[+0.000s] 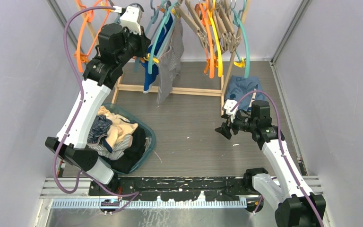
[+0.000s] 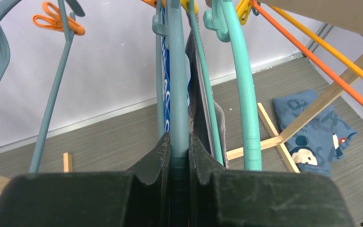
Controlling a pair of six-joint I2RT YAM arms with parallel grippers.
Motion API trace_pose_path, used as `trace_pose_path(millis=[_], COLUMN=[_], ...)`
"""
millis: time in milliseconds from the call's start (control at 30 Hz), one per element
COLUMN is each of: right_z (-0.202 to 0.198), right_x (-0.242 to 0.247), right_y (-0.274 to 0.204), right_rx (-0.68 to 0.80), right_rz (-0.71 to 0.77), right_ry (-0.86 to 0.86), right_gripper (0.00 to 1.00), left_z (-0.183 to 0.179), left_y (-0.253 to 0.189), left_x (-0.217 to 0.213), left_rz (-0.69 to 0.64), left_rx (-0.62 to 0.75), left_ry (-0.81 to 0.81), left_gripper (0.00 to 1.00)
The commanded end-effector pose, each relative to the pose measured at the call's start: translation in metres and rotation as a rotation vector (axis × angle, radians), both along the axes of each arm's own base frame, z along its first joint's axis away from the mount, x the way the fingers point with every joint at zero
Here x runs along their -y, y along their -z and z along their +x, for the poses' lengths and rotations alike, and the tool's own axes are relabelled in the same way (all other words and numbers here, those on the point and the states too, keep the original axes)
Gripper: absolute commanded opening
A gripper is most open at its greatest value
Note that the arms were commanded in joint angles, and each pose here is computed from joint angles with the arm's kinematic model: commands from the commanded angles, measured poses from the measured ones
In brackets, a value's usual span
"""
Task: Remove the underwear clipped to the hanger
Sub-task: Pick up the hanger from the clothesline.
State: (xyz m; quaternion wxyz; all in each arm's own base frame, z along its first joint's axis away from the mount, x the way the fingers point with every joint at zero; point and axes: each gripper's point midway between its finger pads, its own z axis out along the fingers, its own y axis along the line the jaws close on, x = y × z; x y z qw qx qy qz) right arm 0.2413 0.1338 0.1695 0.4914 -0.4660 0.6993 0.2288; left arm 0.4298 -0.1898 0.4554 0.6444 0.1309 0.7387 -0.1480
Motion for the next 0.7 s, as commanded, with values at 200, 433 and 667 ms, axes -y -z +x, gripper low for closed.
trace_pose_path(millis=[200,433,667], right_z=[0.002,0.001,0.000], right_x=[-0.002,-0.002,-0.003], right_y=[-0.005,-0.005,-0.005], right_rx=[0.047,0.048,0.052], right_rz=[-0.005,-0.004,-0.004], right_ry=[-0.014,-0.019,-0.023], right_gripper=[0.73,0.73,0.73], left_z=[-0.012,-0.023,-0.021], left_y=[-0.062,-0.061,-0.072], left_x=[-0.018,-0.026,-0.033], left_rz=[-0.061,-0.104,-0.171], left_rx=[0.266,0.278,0.321], left_ry=[-0.042,-0.064,-0.102], left_gripper=[0.00,0.00,0.00])
